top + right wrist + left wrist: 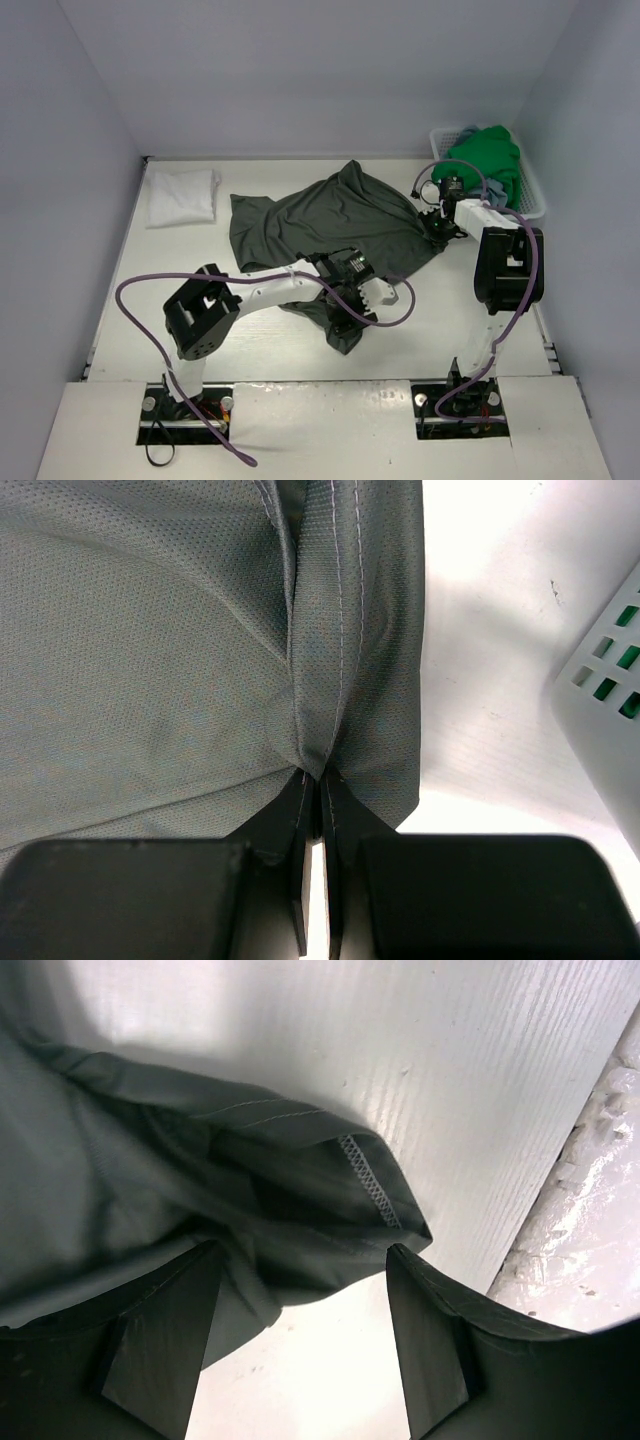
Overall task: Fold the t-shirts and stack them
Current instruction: Flatten out the tshirt
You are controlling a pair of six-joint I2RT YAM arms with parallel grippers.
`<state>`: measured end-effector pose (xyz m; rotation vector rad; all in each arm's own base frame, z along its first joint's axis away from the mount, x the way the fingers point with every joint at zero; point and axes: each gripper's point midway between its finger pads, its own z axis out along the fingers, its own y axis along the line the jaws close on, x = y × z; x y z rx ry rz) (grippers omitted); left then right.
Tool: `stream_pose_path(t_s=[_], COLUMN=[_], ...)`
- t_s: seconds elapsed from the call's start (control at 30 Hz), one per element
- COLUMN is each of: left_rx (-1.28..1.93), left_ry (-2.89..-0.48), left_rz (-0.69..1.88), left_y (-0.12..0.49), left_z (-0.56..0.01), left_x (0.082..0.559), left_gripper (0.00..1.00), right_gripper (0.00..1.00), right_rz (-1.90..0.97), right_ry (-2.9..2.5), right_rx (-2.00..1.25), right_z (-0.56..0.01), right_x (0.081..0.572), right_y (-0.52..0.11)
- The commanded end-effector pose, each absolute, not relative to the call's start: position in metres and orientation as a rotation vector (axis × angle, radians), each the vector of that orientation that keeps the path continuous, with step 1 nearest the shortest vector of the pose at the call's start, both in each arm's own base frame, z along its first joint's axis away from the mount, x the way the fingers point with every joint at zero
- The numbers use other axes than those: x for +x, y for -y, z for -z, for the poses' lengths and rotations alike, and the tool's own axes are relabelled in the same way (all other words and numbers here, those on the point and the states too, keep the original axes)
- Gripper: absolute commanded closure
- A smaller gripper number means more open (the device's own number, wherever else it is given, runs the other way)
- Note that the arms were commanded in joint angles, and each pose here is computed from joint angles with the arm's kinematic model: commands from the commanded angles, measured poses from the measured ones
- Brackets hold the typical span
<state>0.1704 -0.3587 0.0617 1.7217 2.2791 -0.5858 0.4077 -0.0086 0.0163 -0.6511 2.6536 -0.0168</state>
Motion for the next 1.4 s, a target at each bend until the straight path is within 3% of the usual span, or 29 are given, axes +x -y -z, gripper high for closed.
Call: stream_pose_path(t_s=[0.0,0.2,0.3,0.33,0.4,0.6,0.8,0.9,1.07,1.37], left_rx=[1.713,1.711,1.713,1.719,1.72,1.692,1.643,1.48,1.291,1.079], left_ry=[-2.219,-2.228,-2.229,-2.23,-2.24,-2.18,-2.098,-2.154,-2.1,-2.103], left_rz=[0.654,0.621,0.624,0.624,0.616,0.539,0.378,0.387,0.339,0.201], left_y=[0.382,0.389,0.391,0.392,0.392,0.386,0.344,0.298,0.238,0.161], left_z=[-0.076,-0.065,-0.065,-0.064,-0.061,-0.088,-0.139,-0.174,-0.231,-0.266], left_x=[0.166,0.169,0.17,0.17,0.171,0.184,0.217,0.253,0.275,0.287], left_gripper=[0.39,0.45,0.76,0.9,1.0,1.0,1.0,1.0,1.0,1.0], right_gripper=[1.0,1.0,1.0,1.0,1.0,1.0,1.0,1.0,1.0,1.0], right_rz=[0.011,0.0,-0.004,-0.006,-0.011,-0.018,-0.014,-0.006,-0.005,-0.006], right_ry=[-2.607,-2.611,-2.616,-2.617,-2.617,-2.622,-2.59,-2.545,-2.414,-2.215], right_rx=[-0.659,-0.664,-0.667,-0.668,-0.671,-0.666,-0.663,-0.657,-0.63,-0.569], right_z=[-0.031,-0.029,-0.026,-0.026,-0.025,-0.023,-0.038,-0.063,-0.126,-0.214], right_x=[0.413,0.41,0.408,0.408,0.408,0.406,0.405,0.405,0.408,0.393], right_y=[0.004,0.004,0.003,0.003,0.003,0.002,0.001,0.0,-0.004,-0.013])
